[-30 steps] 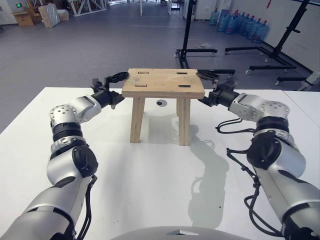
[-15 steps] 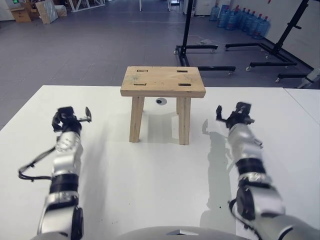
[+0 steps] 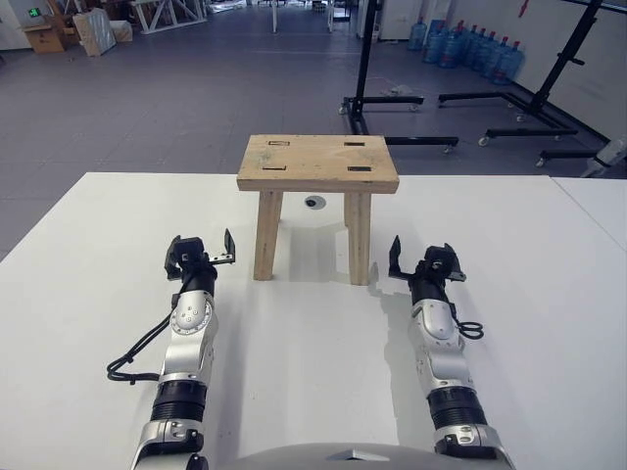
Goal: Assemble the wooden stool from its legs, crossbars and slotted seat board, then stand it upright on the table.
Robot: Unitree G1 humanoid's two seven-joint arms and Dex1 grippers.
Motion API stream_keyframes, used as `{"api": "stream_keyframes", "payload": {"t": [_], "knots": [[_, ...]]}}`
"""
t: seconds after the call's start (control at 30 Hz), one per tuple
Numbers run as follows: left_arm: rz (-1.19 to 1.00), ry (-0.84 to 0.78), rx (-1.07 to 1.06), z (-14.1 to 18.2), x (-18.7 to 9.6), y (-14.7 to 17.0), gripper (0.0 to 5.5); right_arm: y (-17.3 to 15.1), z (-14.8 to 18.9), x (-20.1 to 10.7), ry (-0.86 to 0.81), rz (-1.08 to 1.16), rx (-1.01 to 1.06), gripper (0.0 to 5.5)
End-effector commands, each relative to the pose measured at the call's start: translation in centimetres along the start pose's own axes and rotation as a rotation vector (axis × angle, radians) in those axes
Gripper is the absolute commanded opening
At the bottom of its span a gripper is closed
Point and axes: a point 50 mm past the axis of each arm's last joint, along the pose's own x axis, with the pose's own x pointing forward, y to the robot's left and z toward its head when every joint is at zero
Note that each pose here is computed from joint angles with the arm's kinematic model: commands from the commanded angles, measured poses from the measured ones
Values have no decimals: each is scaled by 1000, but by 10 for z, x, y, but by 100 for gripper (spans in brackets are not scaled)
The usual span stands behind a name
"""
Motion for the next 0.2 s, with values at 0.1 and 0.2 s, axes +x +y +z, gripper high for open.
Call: {"api": "stream_keyframes", "payload": {"t": [0.1, 0.2], "knots": [[-9, 51, 7, -9, -10, -4, 538, 5, -2, -9, -4, 15, -2, 540], [-6, 88, 10, -15, -10, -4, 538, 1, -4, -13, 1, -23, 5, 540]]}}
